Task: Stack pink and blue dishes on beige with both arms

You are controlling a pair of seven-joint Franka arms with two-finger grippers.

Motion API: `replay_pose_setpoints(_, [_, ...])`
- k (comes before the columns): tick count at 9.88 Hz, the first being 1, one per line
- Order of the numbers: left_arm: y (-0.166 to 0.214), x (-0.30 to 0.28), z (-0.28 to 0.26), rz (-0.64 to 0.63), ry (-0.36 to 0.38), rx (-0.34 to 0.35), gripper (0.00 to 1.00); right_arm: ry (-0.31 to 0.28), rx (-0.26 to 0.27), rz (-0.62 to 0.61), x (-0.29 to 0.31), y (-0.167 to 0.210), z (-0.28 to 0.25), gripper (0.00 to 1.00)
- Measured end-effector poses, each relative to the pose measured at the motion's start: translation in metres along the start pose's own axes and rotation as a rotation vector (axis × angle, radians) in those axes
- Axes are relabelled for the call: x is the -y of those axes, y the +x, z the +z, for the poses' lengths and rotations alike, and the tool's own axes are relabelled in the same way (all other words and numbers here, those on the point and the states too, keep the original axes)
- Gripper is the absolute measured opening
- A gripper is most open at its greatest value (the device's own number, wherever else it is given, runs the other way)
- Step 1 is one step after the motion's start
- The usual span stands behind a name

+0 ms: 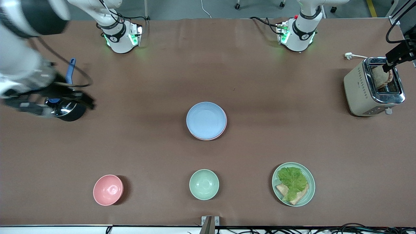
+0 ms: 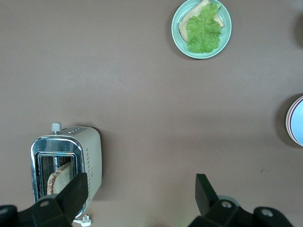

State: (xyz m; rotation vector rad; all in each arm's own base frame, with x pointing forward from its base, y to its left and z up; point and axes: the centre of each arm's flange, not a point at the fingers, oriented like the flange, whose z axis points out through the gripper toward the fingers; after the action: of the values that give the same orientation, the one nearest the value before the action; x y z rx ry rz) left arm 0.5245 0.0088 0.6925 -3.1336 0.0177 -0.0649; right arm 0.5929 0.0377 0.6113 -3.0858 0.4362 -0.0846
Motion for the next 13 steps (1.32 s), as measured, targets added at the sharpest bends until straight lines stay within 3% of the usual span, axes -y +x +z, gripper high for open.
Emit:
replay_pose_setpoints(3, [0.002,-0.002,0.005,-0.004,-0.013,0.01,1.0,-0.027,-0.015,-0.052,-0.095,0.009,-0.046,1.0])
replay_pose_setpoints(5, [0.002,-0.004,0.008,-0.003,-0.034,0.015,1.0,-0.023,-0.034,-0.084,-0.098,-0.002,-0.065,1.0])
replay_pose_setpoints(8, [0.003,-0.005,0.009,-0.003,-0.037,0.018,1.0,-0.027,-0.001,-0.162,-0.113,-0.003,-0.058,1.0])
replay_pose_setpoints(13, [0.003,-0.015,0.009,0.018,-0.024,0.018,1.0,-0.024,0.014,-0.167,-0.107,-0.006,-0.057,1.0])
